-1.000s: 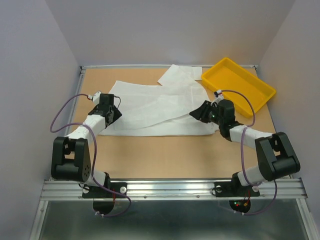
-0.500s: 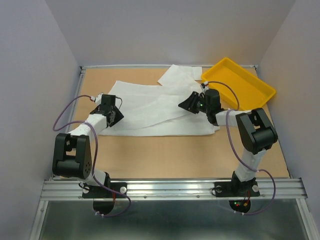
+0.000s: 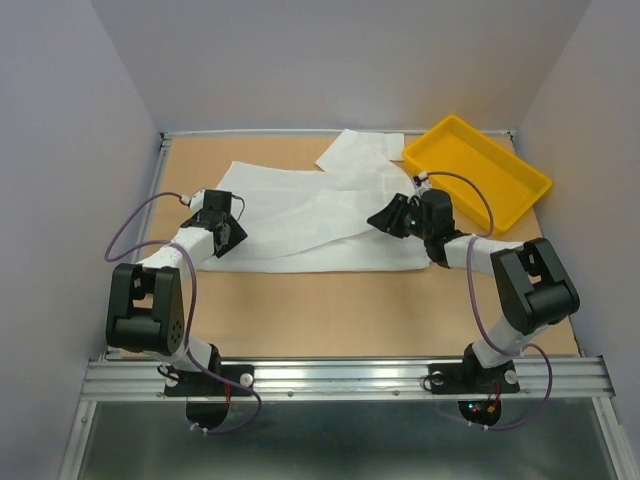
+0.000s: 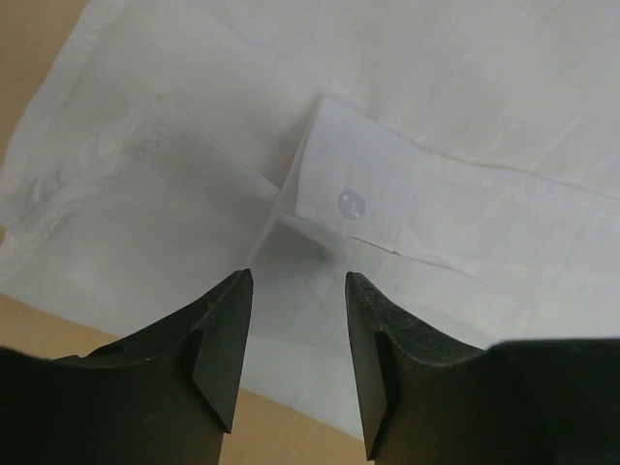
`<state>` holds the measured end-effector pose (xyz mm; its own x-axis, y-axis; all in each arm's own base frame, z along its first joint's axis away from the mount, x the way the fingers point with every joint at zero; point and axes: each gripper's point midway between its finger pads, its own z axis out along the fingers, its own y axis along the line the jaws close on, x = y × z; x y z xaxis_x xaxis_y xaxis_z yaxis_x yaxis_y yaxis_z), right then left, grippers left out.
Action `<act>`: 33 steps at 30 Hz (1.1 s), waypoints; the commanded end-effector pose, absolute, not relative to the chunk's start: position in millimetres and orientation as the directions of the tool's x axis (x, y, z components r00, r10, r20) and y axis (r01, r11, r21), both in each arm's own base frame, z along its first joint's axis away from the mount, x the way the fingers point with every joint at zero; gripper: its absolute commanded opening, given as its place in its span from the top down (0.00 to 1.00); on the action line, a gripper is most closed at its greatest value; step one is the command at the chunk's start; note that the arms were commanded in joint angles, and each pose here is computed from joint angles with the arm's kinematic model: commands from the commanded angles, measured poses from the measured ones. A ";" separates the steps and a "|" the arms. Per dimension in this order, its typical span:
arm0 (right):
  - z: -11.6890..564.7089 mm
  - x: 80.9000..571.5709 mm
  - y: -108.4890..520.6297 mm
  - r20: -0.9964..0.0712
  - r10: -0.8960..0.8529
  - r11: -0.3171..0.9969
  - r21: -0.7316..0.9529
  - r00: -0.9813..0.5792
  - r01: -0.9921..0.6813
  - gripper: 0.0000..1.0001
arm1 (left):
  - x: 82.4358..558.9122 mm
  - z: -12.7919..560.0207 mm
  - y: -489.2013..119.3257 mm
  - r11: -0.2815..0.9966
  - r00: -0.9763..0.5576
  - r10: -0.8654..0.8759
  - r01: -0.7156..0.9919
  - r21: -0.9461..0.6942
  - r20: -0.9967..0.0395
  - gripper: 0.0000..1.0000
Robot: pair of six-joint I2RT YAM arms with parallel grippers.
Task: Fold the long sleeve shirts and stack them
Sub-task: Fold the shirt
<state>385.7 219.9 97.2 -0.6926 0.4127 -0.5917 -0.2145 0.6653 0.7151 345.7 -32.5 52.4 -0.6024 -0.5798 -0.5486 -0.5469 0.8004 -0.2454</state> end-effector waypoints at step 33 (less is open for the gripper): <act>24.5 302.4 169.0 -0.556 0.372 0.796 0.603 -0.743 -0.053 0.60 | 336.0 25.4 -22.1 0.831 -0.700 -0.513 -0.549 -0.084 -0.497 0.86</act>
